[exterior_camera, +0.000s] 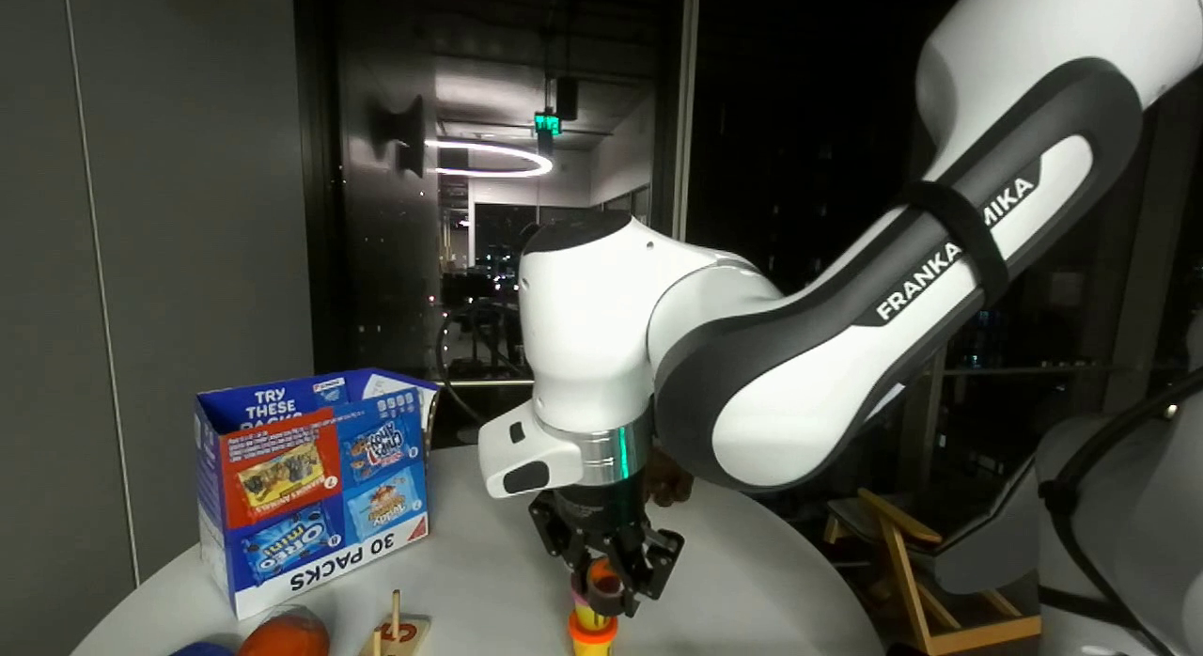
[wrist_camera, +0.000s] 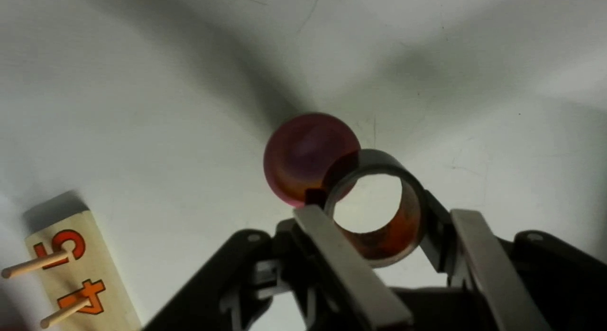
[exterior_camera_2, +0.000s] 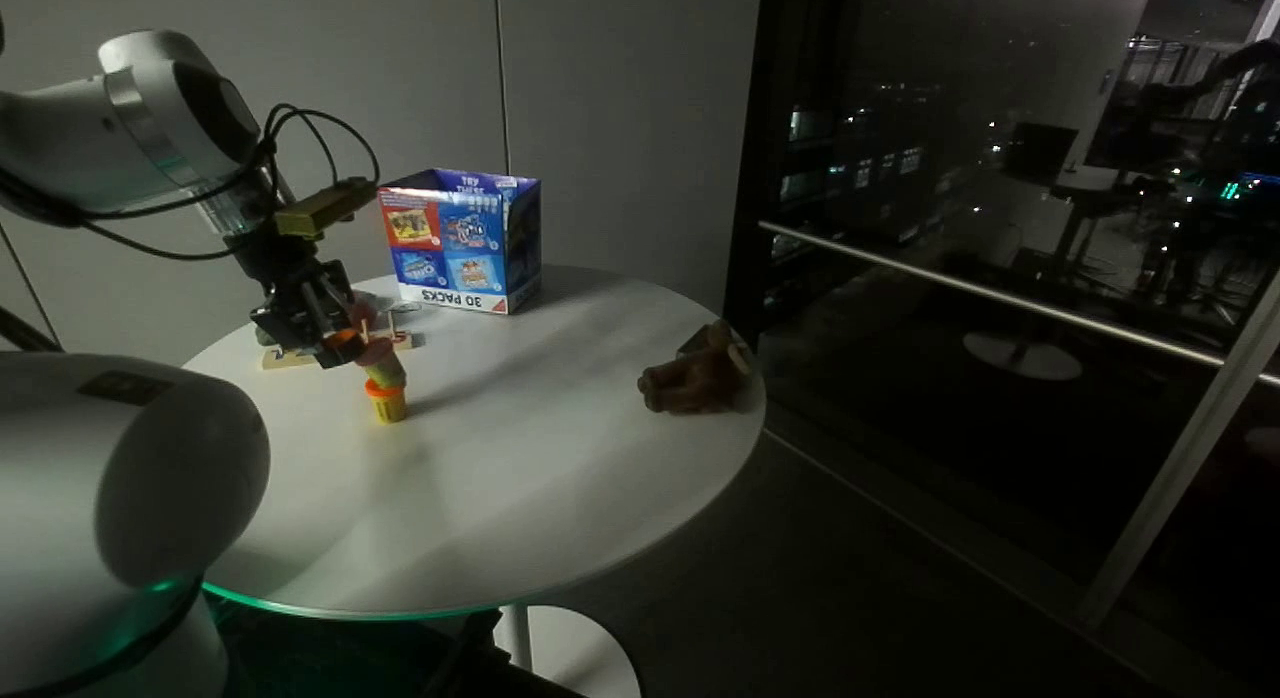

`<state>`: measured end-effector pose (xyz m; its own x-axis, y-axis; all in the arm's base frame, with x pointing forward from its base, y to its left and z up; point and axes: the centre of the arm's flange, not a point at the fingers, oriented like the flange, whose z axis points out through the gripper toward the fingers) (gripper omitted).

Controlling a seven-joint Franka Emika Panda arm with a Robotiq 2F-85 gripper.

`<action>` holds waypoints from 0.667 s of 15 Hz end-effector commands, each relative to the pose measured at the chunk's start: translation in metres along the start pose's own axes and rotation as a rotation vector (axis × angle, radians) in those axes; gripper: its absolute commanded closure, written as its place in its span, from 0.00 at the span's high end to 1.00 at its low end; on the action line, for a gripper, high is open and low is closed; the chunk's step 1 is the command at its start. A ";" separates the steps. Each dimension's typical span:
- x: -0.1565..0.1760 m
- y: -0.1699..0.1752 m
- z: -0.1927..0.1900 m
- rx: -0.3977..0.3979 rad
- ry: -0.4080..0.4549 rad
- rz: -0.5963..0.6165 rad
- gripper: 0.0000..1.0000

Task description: Stack the yellow containers together then put the black masking tape on top of the containers.

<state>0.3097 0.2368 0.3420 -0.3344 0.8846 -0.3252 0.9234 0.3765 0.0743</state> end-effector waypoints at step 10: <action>-0.021 0.016 -0.014 -0.095 -0.043 0.027 0.26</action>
<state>0.3190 0.2309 0.3596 -0.3110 0.8815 -0.3554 0.9137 0.3802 0.1435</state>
